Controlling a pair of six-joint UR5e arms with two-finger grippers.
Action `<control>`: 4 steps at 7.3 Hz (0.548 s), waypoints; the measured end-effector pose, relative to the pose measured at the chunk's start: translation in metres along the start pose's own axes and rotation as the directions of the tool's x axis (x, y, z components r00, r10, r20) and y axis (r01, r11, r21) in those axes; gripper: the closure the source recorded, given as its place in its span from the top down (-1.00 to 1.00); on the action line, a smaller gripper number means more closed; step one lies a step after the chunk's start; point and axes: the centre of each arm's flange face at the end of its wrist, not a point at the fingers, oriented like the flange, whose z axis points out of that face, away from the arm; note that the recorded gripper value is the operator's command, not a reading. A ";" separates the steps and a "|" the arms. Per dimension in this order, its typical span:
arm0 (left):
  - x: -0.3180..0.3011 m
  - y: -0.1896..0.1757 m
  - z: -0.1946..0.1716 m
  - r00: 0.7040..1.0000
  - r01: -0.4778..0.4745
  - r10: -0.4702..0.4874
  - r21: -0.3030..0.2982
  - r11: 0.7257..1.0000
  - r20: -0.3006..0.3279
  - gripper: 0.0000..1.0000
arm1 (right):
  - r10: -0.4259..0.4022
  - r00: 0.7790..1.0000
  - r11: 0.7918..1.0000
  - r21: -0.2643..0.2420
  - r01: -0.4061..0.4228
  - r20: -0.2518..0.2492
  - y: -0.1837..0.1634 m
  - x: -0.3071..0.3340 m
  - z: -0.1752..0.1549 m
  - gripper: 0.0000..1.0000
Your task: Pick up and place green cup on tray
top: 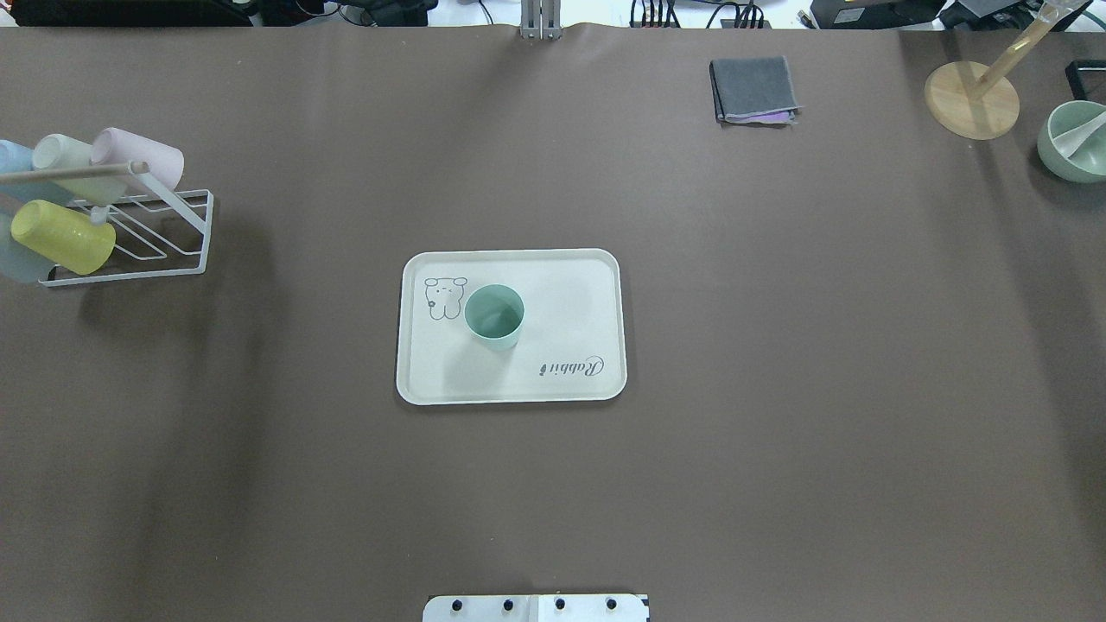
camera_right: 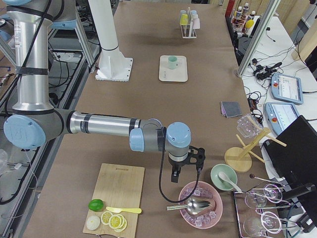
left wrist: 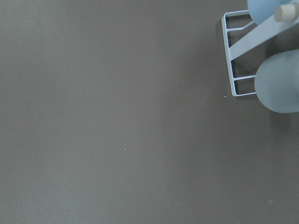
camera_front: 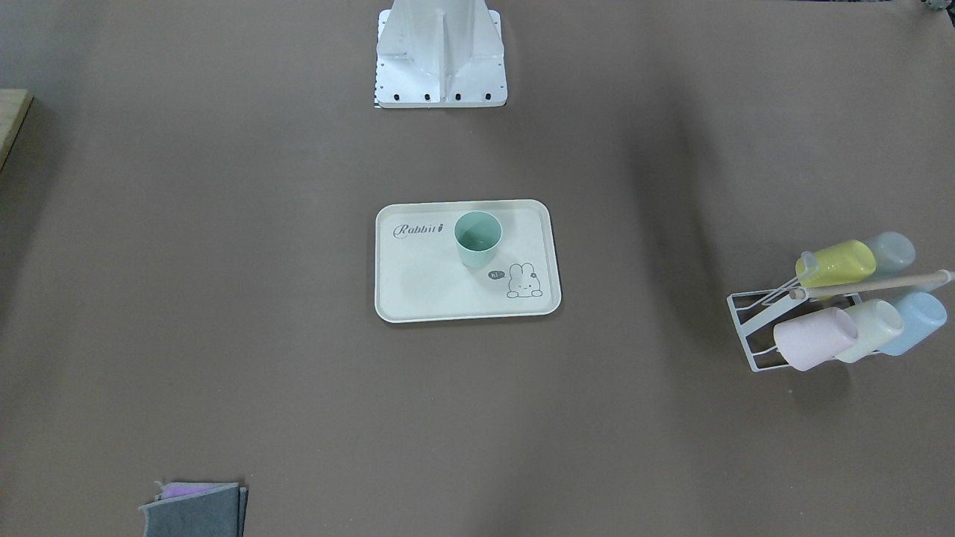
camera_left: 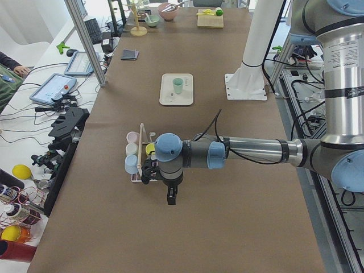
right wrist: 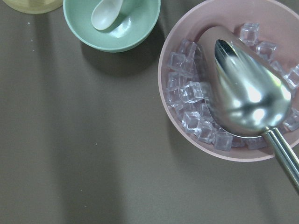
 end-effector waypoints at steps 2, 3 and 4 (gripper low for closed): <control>-0.013 0.010 0.014 1.000 0.029 -0.029 -0.031 0.999 0.000 0.98 | 0.004 1.000 1.000 -0.005 -0.004 0.000 0.002 0.002 0.002 1.00; -0.017 0.011 0.019 0.999 0.041 -0.041 -0.041 0.998 0.001 0.98 | 0.005 1.000 1.000 -0.006 -0.005 0.000 0.003 0.003 0.003 1.00; -0.019 0.012 0.021 0.999 0.047 -0.047 -0.045 0.998 0.001 0.98 | 0.005 1.000 1.000 -0.006 -0.005 0.000 0.003 0.003 0.003 1.00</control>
